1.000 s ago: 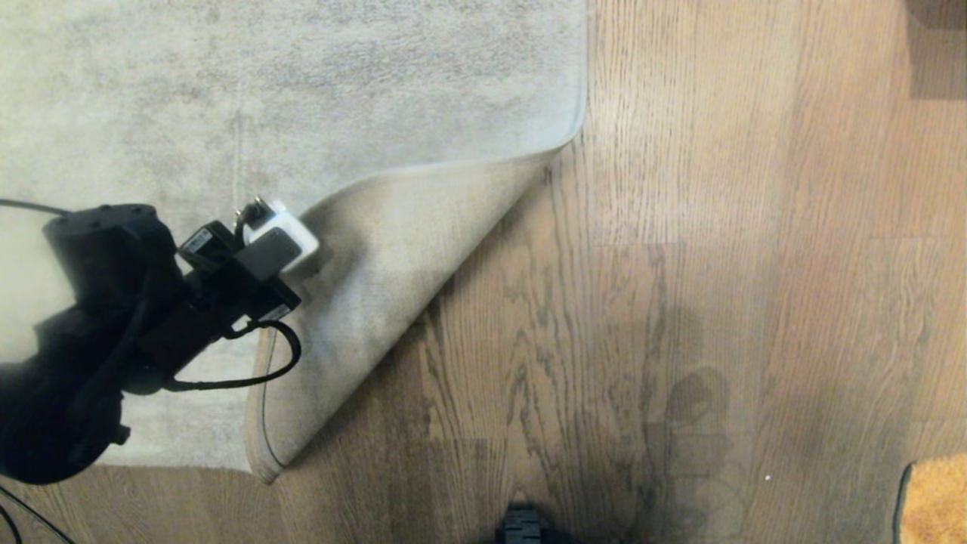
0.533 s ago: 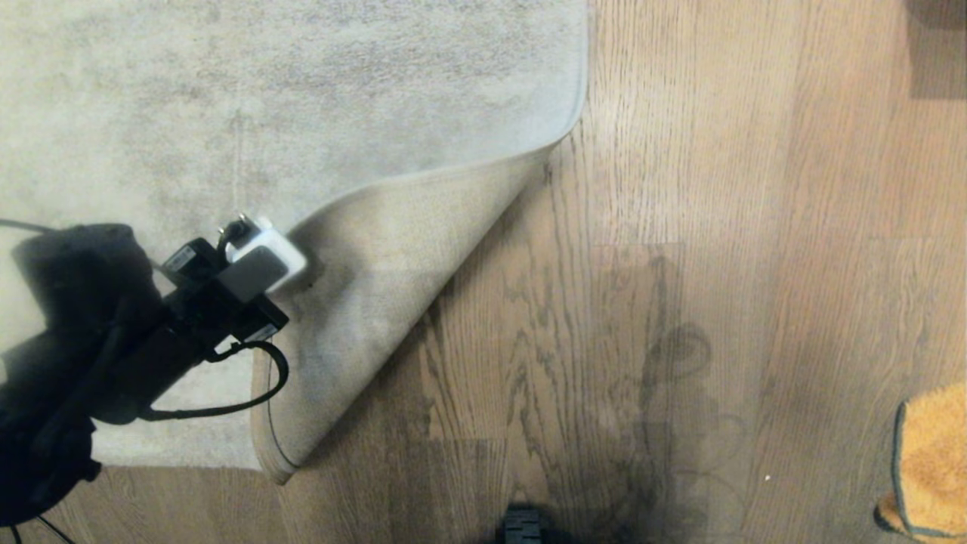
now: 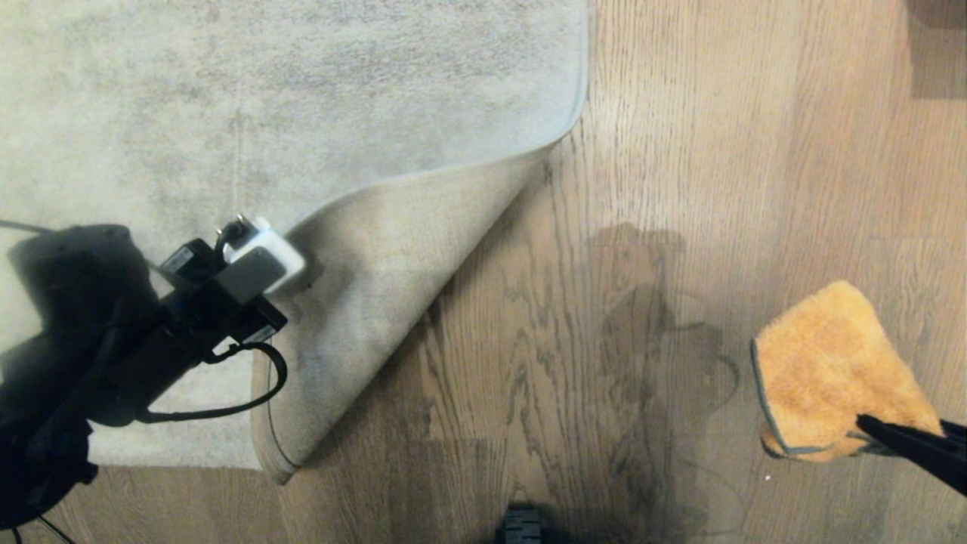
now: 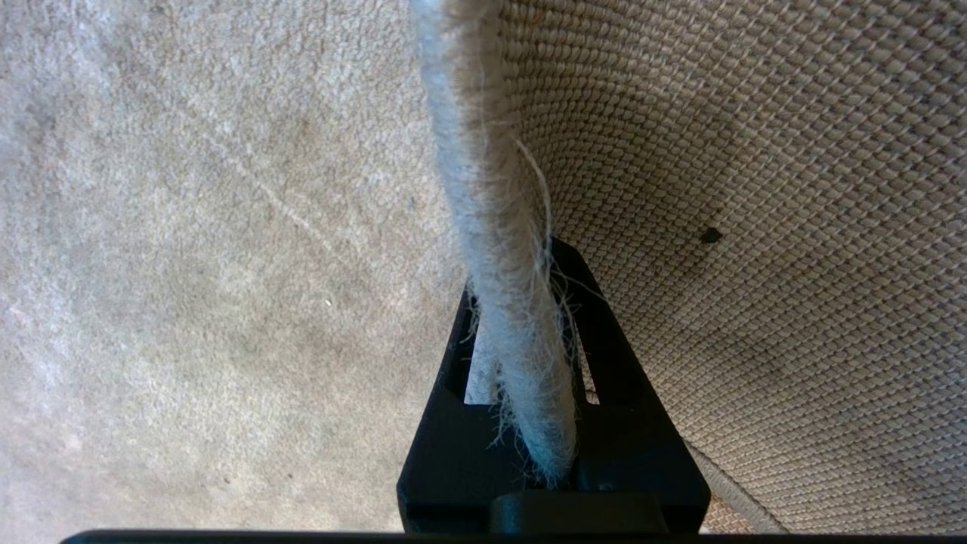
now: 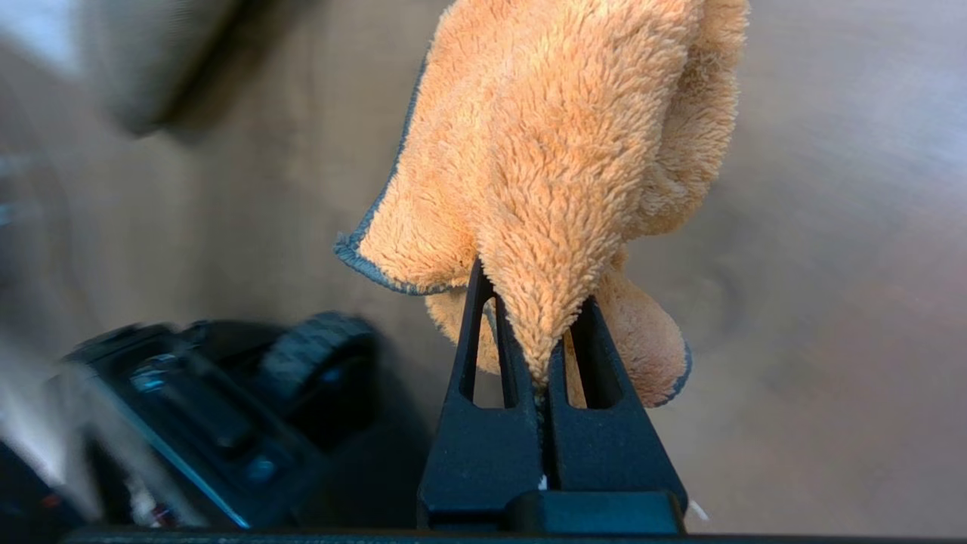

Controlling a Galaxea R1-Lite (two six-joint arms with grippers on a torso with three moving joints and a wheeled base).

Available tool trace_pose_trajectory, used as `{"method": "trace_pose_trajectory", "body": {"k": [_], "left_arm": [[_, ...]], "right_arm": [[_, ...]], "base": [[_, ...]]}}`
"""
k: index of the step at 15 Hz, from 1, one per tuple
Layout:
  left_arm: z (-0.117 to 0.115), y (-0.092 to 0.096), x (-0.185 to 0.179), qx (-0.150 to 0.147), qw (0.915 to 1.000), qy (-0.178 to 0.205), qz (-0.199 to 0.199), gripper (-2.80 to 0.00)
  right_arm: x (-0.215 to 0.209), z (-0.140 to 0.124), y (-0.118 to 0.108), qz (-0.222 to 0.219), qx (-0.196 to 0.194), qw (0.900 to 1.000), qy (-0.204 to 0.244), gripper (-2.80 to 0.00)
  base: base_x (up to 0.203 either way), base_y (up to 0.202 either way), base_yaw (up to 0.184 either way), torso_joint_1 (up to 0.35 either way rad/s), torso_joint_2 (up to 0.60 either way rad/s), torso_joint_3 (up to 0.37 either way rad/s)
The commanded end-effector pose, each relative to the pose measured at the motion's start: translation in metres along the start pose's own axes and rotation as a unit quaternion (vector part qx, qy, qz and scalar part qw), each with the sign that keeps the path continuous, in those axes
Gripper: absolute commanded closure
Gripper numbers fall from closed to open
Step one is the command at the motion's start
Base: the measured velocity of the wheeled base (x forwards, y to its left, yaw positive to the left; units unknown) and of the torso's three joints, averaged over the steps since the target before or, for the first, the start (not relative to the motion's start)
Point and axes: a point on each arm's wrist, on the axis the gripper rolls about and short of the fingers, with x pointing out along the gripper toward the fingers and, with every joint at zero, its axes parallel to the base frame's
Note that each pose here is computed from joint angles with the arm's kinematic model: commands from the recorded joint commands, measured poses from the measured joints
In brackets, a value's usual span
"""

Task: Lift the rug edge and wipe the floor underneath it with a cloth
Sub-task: Wipe the floor under the carpet with a rag

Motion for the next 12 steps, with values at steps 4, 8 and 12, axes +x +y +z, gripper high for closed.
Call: {"method": "trace_pose_trajectory", "body": {"k": [4, 8, 12], "left_arm": [[0.001, 0.004, 0.001, -0.005, 0.9999, 0.006, 0.015, 0.00], [0.000, 0.006, 0.000, -0.036, 0.9980, 0.032, 0.040, 0.00], [0.000, 0.009, 0.002, -0.062, 0.9963, 0.034, 0.049, 0.00]], "right_arm": [[0.105, -0.004, -0.003, 0.110, 0.005, 0.993, 0.051, 0.00], [0.190, 0.019, 0.029, 0.127, 0.002, 0.992, 0.000, 0.00], [0.243, 0.043, 0.049, 0.101, 0.030, 0.993, -0.045, 0.00]], "base": [[0.000, 0.000, 0.000, 0.000, 0.00, 0.000], [0.000, 0.000, 0.000, 0.000, 0.00, 0.000], [0.000, 0.000, 0.000, 0.000, 0.00, 0.000]]}}
